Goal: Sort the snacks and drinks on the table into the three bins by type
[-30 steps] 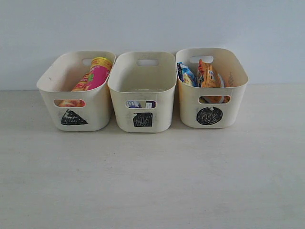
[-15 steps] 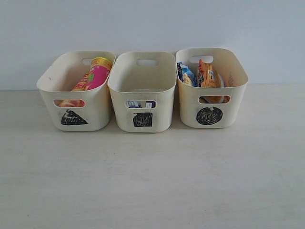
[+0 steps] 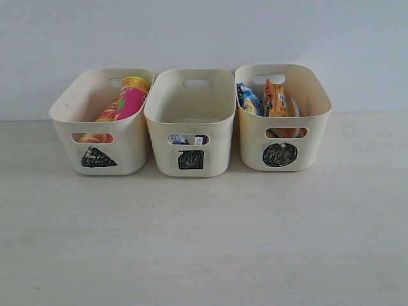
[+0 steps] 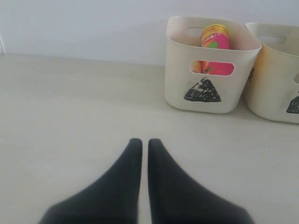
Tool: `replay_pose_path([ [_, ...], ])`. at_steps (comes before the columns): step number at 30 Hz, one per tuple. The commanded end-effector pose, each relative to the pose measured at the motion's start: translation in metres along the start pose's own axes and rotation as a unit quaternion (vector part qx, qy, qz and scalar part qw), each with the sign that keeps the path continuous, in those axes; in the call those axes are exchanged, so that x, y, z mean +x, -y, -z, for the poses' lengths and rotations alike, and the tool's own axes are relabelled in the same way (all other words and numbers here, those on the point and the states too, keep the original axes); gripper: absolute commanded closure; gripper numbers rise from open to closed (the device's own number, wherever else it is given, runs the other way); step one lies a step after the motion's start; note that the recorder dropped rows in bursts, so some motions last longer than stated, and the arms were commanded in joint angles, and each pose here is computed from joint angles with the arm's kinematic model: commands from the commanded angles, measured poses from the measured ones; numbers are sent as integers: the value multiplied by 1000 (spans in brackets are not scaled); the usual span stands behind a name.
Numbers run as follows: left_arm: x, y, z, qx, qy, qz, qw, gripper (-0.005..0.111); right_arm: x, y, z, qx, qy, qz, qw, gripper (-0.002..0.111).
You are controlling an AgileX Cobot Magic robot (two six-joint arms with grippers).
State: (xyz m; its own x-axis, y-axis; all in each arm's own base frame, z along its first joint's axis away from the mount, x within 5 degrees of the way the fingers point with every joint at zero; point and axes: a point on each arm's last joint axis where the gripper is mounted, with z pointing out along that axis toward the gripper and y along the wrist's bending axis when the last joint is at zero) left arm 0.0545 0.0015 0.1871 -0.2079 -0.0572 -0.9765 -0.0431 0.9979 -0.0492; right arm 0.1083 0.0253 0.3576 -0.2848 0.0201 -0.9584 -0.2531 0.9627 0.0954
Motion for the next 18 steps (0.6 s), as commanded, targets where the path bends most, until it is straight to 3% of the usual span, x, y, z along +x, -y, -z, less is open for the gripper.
replay_pose_path([
  [1, 1, 3, 0, 30, -3, -5, 1000, 102, -1, 0, 1, 4, 12, 6, 1000, 108],
  [11, 2, 4, 0, 38, -4, -9, 999, 102, 2, -2, 17, 11, 46, 59, 997, 108],
  [18, 2, 4, 0, 37, -6, -9, 999, 102, 30, 5, 21, 51, 82, 51, 994, 108],
])
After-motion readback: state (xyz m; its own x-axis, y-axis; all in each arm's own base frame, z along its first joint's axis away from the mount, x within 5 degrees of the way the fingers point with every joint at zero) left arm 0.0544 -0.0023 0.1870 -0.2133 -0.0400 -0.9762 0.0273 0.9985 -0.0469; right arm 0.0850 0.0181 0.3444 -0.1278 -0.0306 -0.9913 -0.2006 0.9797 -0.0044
